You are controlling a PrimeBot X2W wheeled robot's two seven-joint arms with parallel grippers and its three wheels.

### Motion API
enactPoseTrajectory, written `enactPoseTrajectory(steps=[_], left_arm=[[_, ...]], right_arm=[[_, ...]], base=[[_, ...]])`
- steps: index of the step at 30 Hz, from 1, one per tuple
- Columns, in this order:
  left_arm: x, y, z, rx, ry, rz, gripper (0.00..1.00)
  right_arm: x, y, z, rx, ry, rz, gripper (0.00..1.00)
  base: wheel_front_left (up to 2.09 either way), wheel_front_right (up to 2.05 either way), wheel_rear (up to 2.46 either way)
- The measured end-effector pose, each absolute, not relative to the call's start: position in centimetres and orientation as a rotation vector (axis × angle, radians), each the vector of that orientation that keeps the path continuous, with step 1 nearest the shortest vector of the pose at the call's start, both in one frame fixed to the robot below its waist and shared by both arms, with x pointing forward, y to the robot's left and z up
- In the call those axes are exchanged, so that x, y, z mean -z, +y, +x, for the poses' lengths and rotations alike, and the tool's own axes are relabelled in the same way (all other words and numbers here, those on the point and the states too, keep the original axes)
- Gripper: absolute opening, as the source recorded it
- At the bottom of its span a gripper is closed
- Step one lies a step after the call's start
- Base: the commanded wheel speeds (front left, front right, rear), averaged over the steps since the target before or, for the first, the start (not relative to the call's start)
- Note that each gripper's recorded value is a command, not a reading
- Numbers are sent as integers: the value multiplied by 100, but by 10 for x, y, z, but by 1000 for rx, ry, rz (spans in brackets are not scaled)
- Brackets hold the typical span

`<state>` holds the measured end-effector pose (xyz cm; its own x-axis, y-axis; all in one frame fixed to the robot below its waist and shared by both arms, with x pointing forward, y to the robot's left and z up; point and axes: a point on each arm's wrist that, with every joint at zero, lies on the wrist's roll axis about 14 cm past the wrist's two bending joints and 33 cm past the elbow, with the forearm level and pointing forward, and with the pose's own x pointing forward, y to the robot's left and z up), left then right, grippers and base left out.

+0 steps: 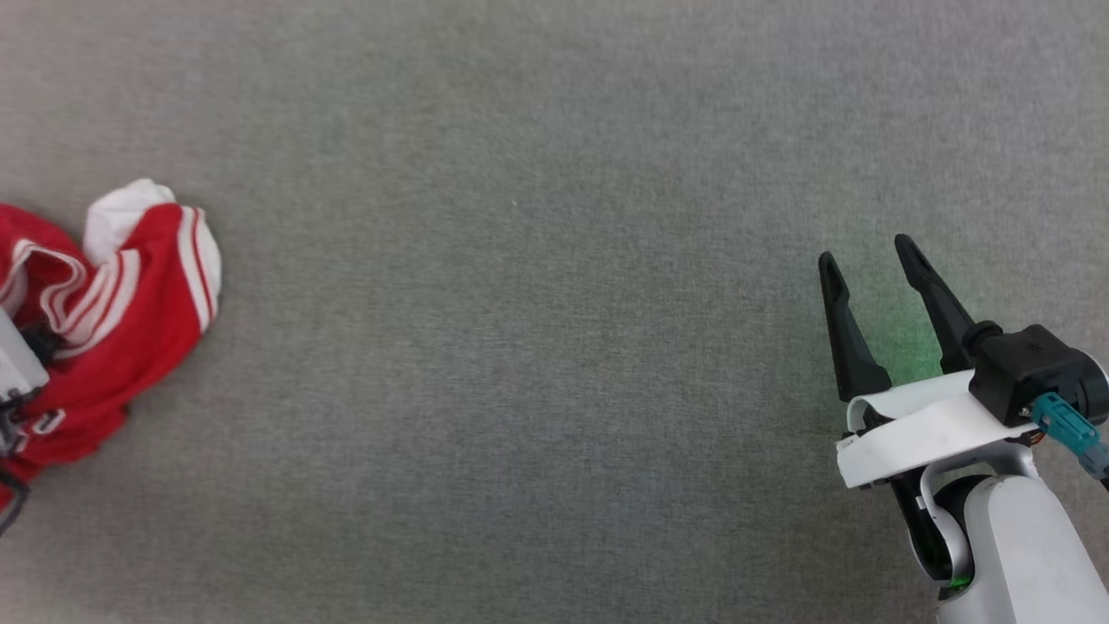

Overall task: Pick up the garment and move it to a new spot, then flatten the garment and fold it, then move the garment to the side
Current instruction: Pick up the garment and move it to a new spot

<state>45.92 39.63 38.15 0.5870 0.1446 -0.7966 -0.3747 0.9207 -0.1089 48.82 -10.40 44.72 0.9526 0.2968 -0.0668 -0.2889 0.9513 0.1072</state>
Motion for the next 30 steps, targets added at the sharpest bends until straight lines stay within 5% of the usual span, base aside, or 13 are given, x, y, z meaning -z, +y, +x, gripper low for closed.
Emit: enactPoseTrajectory(steps=[7,8,9,30], left_arm=[[-359,391,469,-322,951,-298,100],[-360,390,470,-318,949,-290,42],[-361,391,471,-320,935,-286,0],[-526,441,479,-320,464,-120,0]], right_arm=[[-434,-111,490,-277,118,91,100],[-435,-112,490,-276,117,91,100],[-436,-112,490,-275,116,91,100],[-475,-101,465,-289,39,154,100]], base=[[0,0,0],[0,0,0],[0,0,0],[0,0,0]])
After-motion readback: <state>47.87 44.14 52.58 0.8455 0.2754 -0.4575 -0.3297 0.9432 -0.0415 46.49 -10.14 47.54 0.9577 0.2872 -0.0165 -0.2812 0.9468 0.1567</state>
